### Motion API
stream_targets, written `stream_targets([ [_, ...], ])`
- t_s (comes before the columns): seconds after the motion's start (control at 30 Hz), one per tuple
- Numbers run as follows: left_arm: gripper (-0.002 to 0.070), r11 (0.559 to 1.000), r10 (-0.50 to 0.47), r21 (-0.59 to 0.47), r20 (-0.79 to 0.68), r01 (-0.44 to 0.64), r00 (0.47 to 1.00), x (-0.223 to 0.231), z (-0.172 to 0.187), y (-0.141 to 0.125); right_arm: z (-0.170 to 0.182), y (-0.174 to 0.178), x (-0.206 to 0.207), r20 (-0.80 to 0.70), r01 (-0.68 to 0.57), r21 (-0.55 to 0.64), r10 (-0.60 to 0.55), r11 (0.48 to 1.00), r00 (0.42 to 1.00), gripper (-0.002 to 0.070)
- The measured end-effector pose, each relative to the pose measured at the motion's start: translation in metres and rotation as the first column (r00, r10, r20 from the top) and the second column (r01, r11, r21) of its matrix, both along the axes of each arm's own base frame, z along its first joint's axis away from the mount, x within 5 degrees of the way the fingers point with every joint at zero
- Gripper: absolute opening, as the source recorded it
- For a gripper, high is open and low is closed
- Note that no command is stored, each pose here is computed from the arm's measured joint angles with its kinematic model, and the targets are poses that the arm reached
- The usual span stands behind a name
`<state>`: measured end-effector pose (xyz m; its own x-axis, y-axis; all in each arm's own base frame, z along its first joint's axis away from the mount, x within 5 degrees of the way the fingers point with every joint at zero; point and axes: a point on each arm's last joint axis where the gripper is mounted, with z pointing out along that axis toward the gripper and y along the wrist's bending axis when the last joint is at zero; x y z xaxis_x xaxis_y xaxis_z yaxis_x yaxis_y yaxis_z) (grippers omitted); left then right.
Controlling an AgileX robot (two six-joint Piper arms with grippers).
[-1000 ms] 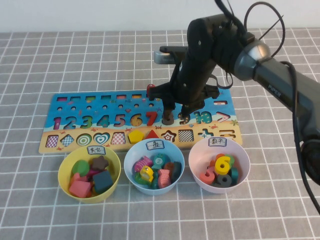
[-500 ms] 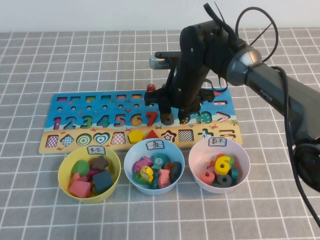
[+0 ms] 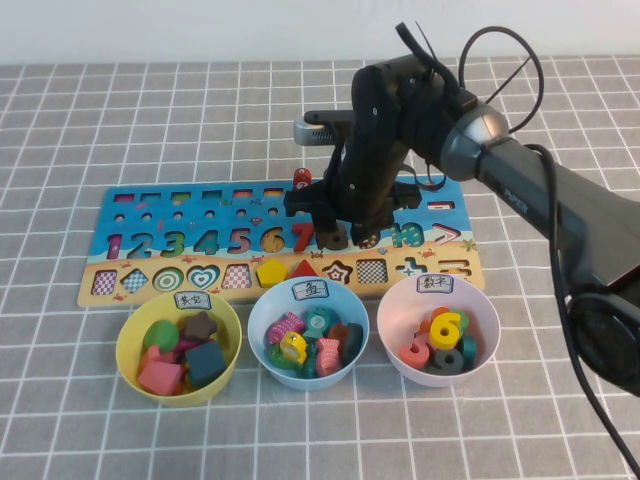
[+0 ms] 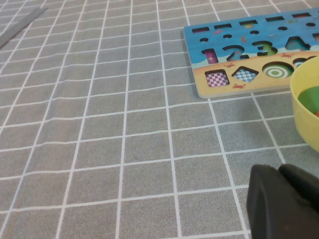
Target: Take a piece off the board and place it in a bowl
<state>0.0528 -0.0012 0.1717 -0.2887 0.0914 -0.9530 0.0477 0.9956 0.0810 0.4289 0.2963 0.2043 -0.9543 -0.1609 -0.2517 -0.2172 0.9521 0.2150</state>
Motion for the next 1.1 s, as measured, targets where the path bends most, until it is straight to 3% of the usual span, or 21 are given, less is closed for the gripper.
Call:
stream_targets([
  [1.1,-0.0003,1.000,0.000,0.000,0.000,0.000,1.000,0.0000,0.0000,0.0000,-0.0035,0.0037,0.0057,0.071,-0.001,0.002,0.001,1.000,0.997,0.0340],
])
